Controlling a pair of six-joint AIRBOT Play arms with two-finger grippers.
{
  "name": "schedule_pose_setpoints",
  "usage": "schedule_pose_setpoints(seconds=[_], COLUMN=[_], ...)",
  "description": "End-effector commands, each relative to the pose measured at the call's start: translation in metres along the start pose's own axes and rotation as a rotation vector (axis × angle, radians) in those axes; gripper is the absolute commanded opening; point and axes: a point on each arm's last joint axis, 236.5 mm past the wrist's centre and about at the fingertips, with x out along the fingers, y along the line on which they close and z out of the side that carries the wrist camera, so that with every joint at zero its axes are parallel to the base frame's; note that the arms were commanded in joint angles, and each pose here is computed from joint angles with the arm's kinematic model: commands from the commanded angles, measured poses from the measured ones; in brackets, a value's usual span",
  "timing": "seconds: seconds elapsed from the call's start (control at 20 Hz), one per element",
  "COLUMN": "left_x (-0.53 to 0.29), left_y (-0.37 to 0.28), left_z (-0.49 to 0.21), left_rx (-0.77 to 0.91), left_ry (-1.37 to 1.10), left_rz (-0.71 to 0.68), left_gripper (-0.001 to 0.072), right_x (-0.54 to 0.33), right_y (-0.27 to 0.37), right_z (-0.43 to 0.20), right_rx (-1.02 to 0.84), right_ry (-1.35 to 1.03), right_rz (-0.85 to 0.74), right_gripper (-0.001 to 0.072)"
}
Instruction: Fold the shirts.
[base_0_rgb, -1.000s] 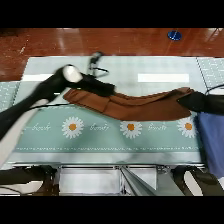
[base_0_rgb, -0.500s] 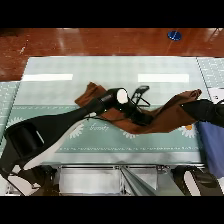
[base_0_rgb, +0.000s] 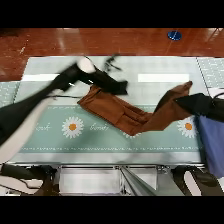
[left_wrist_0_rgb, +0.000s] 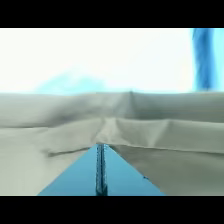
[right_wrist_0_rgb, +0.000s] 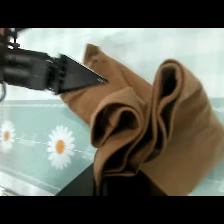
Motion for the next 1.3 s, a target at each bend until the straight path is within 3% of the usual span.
schedule_pose_setpoints(seconds=[0.0,0.3,0.55,0.9,0.95,1.0,1.25], left_x=[-0.116,-0.218,-0.218,-0.198,-0.195,-0.193,-0.2], left_y=[0.01,0.008,0.006,0.025,0.028,0.03,0.045], left_z=[0.024,-0.067,-0.134,-0.151,-0.152,-0.153,-0.138], left_rx=[0.046,0.106,0.06,-0.02,-0.029,-0.037,-0.055], left_ry=[-0.211,-0.402,-0.424,-0.373,-0.363,-0.356,-0.409], left_rz=[0.059,0.2,0.191,0.184,0.185,0.185,0.223], left_gripper=[0.0018,0.0018,0.0018,0.0018,0.0018,0.0018,0.0018], right_x=[0.029,0.167,0.27,0.348,0.358,0.364,0.301], right_y=[0.02,0.069,0.087,0.094,0.095,0.095,0.083], right_z=[0.022,0.027,0.007,-0.019,-0.023,-0.029,-0.017], right_rx=[0.012,-0.068,-0.081,-0.033,-0.023,-0.014,-0.022], right_ry=[-0.001,0.192,0.331,0.392,0.396,0.407,0.558], right_rz=[0.134,0.211,0.236,0.252,0.254,0.252,0.277], right_gripper=[0.0023,0.0022,0.0023,0.0026,0.0176,0.0404,0.0411])
